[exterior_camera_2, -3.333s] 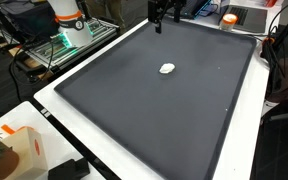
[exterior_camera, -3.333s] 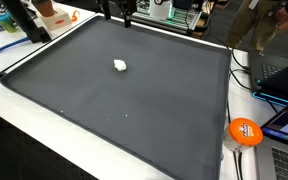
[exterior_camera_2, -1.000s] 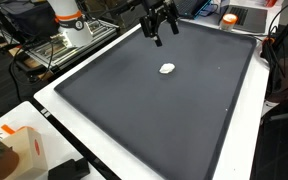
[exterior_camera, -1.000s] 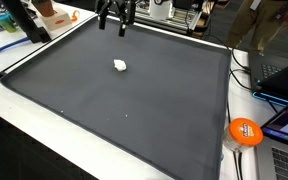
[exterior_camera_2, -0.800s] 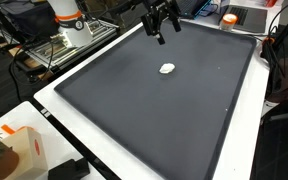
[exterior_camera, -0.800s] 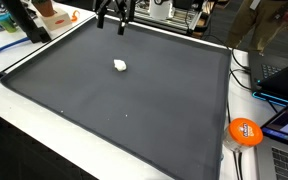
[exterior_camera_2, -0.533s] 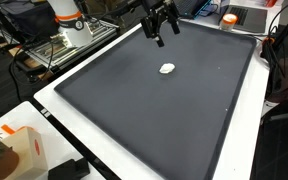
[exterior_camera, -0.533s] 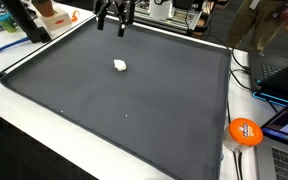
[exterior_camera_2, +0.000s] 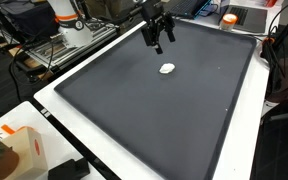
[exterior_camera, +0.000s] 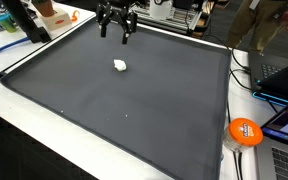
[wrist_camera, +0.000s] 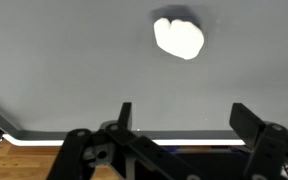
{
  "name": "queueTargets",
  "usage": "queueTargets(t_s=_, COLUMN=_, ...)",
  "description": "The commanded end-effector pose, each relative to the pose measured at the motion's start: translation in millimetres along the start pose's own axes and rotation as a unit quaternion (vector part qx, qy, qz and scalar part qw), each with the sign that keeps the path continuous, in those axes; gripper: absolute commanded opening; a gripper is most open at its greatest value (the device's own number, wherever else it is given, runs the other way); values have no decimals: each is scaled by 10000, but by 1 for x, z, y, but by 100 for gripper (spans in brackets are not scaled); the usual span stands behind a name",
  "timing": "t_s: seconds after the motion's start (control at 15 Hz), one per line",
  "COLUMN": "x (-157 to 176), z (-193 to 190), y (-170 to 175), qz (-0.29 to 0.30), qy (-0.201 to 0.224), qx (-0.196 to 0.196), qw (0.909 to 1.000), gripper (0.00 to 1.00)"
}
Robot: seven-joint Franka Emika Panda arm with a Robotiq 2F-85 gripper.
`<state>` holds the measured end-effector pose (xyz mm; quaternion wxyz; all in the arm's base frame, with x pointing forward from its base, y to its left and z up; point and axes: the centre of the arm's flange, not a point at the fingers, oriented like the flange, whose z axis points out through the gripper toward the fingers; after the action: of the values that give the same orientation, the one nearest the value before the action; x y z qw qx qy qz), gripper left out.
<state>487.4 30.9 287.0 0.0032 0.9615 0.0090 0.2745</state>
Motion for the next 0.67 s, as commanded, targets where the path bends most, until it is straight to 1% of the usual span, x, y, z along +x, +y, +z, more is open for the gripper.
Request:
queueTargets(t_s=0.0, x=-18, z=18, y=-10, qz=-268, qy=-101, qx=41, qw=9996, gripper=100)
queueTargets(t_s=0.07, x=-21, z=20, y=-12, qz=-304, qy=-184, qx=57, qw=9994, gripper=100)
queueTargets(t_s=0.2, x=-25, z=23, y=-15, qz=-356, qy=-206, qx=77, qw=9991, gripper=100)
queueTargets(t_s=0.4, x=-27, z=30, y=-16, qz=-472, qy=-24, qx=110, qw=9988, gripper=100)
queueTargets(t_s=0.6, x=-28, z=37, y=-9, qz=-527, qy=79, qx=197, qw=9984, gripper=100)
